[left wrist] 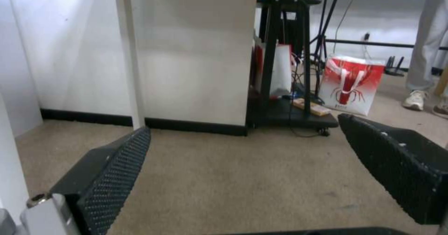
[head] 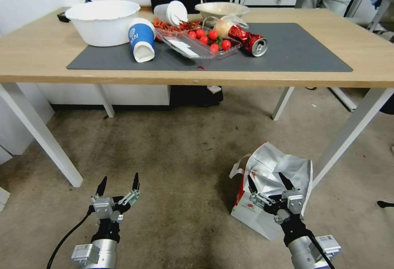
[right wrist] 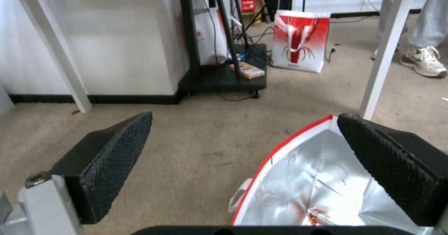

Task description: Pick up the food delivery bag from the floor and place it on the table.

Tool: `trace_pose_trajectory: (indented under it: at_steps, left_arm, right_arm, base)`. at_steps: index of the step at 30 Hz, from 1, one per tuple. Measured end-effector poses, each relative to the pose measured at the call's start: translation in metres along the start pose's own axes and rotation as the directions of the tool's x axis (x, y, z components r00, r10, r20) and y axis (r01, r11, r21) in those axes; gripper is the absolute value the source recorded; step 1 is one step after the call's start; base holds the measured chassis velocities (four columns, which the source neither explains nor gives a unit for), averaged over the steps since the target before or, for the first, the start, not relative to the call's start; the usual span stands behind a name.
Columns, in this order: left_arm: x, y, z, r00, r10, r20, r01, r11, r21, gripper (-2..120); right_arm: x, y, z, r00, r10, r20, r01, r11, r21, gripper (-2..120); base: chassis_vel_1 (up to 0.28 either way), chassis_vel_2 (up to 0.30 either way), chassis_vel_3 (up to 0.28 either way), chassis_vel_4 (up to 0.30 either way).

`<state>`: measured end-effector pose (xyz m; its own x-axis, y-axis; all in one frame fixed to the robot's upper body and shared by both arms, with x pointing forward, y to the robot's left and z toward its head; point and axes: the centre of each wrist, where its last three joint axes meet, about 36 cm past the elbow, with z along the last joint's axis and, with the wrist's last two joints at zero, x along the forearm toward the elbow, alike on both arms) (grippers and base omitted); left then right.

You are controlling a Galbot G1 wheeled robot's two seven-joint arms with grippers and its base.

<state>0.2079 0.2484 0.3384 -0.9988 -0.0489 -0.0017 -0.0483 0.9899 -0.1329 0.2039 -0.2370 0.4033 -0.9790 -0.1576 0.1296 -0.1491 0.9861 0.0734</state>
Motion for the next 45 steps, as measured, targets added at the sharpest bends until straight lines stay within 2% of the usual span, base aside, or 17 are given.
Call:
trace_pose_trajectory:
  at_steps: [45]
  left_arm:
    - [-0.0002, 0.0012, 0.0009, 1.000, 0.004, -0.004, -0.004, 1.000, 0.005, 100]
  right_arm:
    - [-0.0003, -0.0007, 0.0012, 1.000, 0.004, -0.004, -0.004, 1.000, -0.002, 100]
  base:
    - [0.000, 0.000, 0.000, 0.000]
